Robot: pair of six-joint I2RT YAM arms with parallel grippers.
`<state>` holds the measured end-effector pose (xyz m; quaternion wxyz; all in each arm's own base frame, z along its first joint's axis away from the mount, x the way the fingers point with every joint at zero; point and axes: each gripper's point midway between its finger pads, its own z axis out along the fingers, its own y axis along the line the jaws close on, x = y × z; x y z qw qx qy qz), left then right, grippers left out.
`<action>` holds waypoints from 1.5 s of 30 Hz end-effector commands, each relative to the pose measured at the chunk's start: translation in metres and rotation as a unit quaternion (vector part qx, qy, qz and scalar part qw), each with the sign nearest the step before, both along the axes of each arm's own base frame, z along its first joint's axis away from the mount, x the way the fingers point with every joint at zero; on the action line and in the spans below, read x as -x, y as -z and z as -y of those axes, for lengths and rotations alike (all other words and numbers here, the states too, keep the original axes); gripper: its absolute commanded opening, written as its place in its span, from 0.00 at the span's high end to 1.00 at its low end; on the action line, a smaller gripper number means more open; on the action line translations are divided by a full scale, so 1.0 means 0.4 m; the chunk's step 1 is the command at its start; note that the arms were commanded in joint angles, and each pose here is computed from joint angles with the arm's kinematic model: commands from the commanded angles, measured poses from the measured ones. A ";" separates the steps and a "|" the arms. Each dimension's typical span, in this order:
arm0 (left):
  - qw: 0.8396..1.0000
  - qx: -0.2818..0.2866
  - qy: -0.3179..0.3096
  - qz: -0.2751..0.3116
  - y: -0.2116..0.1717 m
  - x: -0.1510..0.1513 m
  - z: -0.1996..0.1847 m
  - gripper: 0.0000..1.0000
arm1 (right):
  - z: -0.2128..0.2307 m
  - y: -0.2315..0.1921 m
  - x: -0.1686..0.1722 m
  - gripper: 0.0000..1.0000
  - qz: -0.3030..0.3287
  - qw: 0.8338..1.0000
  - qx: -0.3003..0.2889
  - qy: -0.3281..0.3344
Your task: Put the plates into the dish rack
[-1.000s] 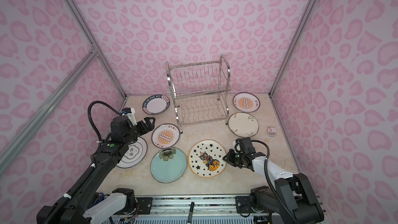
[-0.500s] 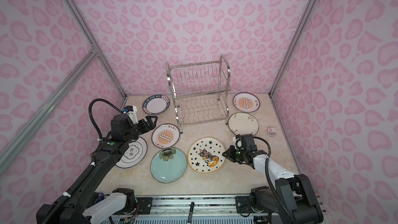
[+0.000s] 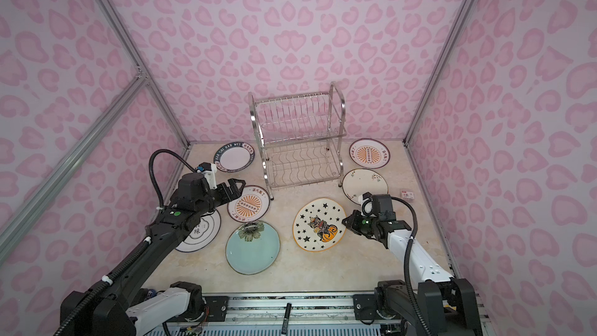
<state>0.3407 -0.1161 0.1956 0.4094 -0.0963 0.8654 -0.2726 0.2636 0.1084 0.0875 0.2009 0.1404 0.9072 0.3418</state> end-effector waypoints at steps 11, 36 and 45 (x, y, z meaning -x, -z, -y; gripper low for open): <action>0.998 0.022 0.054 -0.002 0.004 0.042 0.121 0.02 | -0.011 -0.076 -0.036 1.00 0.053 0.997 -0.062 -0.005; 0.986 -0.017 0.122 -0.111 0.172 0.075 0.349 0.01 | -0.008 0.119 0.026 1.00 -0.018 0.997 -0.058 0.037; 0.974 -0.038 0.141 -0.173 0.251 0.087 0.410 0.04 | -0.001 0.157 0.043 0.94 -0.038 0.997 -0.048 0.039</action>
